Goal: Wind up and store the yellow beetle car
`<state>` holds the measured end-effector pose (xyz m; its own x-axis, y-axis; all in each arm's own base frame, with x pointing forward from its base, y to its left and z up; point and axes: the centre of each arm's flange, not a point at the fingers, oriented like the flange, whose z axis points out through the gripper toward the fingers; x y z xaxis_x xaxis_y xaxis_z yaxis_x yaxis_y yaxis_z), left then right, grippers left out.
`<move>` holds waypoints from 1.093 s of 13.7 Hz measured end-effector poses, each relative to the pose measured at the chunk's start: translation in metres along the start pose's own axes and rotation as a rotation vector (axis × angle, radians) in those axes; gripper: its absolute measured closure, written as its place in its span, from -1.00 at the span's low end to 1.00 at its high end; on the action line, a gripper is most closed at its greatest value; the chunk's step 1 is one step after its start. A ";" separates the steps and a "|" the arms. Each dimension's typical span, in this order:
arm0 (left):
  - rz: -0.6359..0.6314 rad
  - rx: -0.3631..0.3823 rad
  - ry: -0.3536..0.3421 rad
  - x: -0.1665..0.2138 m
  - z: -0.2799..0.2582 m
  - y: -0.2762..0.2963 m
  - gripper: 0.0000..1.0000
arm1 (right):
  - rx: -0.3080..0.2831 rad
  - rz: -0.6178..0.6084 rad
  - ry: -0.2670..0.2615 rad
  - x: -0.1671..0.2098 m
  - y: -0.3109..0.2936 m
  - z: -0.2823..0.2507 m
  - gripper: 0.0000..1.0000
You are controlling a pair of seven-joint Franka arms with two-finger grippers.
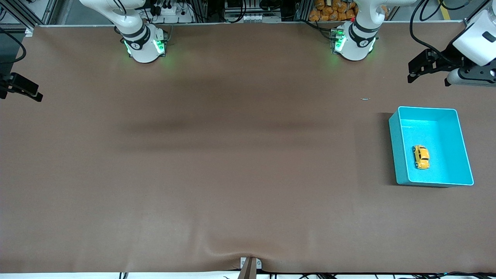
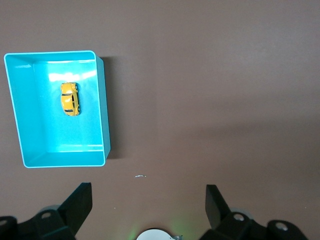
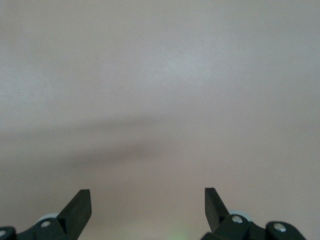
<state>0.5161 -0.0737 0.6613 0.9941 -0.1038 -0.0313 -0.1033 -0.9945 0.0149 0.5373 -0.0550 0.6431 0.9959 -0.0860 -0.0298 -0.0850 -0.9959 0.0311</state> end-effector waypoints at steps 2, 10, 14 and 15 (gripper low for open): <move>0.007 0.001 0.000 0.003 0.001 0.003 -1.00 | 0.000 0.000 0.000 0.000 0.000 0.000 -1.00; 0.028 0.018 0.004 0.005 0.000 0.009 -1.00 | 0.000 -0.002 0.003 0.000 -0.001 -0.002 -1.00; 0.011 0.017 0.001 0.006 0.001 0.007 -1.00 | 0.015 -0.014 0.001 0.000 -0.009 -0.002 -1.00; 0.011 0.017 0.001 0.006 0.001 0.007 -1.00 | 0.023 -0.019 0.001 0.000 -0.011 -0.002 -1.00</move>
<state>0.5214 -0.0813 0.6602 0.9930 -0.1144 -0.0301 -0.1145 -0.9934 -0.0021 0.5379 -0.0437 0.6447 0.9973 -0.0668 -0.0289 -0.0666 -0.9977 0.0078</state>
